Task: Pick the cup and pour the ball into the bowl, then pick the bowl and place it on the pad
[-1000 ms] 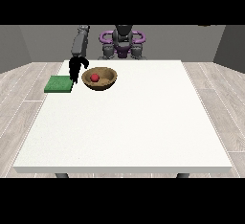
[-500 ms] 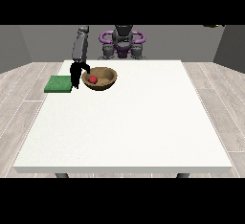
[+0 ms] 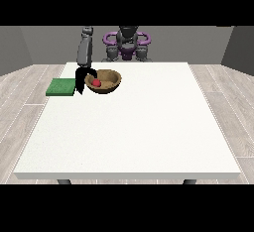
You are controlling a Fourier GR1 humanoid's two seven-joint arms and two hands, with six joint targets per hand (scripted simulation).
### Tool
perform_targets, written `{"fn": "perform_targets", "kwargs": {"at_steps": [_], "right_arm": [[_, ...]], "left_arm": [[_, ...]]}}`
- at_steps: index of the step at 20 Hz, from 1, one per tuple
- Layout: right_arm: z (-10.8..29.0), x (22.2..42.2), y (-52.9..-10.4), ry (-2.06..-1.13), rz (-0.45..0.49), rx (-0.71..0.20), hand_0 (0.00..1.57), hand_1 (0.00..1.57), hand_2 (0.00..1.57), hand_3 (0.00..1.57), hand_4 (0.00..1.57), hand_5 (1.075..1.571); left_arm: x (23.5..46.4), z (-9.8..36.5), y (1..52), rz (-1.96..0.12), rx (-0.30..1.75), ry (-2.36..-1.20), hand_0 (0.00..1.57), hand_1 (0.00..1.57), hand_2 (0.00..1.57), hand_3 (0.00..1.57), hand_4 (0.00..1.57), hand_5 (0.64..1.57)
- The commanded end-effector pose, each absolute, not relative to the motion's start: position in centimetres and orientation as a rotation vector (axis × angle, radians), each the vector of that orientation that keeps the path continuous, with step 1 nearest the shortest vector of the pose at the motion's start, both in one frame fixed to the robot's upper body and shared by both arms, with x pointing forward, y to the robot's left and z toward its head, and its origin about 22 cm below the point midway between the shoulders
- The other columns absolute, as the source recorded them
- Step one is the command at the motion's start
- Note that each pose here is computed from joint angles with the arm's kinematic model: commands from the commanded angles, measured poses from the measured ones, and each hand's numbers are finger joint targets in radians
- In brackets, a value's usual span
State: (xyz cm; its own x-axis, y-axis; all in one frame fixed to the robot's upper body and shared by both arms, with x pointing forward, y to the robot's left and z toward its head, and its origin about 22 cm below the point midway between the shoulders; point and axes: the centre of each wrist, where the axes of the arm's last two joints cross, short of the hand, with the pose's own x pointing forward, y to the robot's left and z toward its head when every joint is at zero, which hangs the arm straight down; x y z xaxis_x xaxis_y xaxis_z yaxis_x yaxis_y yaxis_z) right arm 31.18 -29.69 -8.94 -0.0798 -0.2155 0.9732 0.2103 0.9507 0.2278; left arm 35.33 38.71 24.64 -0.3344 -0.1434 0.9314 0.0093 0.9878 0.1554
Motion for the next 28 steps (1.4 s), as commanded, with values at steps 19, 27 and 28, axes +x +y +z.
{"fn": "perform_targets", "kwargs": {"at_steps": [19, 27, 28], "right_arm": [[-9.0, 28.7, -35.3, -1.313, -0.267, -0.495, 1.57, 1.57, 1.57, 1.29, 0.99, 1.542], [-1.0, 32.5, -39.5, -1.183, -0.159, -0.547, 1.57, 1.57, 1.57, 1.03, 1.04, 1.558], [0.5, 33.3, -39.7, -1.213, -0.159, -0.514, 1.57, 1.57, 1.57, 0.97, 1.05, 1.557]], "left_arm": [[33.9, 26.2, 41.7, -0.151, 0.055, -1.954, 0.0, 0.0, 0.0, 0.0, 1.16, 1.527], [33.3, 21.9, 45.0, -0.049, 0.108, -1.807, 0.0, 0.0, 0.0, 0.0, 1.2, 1.539], [32.7, 20.8, 46.1, -0.033, 0.152, -1.812, 0.0, 0.0, 0.0, 0.0, 1.2, 1.54]]}}
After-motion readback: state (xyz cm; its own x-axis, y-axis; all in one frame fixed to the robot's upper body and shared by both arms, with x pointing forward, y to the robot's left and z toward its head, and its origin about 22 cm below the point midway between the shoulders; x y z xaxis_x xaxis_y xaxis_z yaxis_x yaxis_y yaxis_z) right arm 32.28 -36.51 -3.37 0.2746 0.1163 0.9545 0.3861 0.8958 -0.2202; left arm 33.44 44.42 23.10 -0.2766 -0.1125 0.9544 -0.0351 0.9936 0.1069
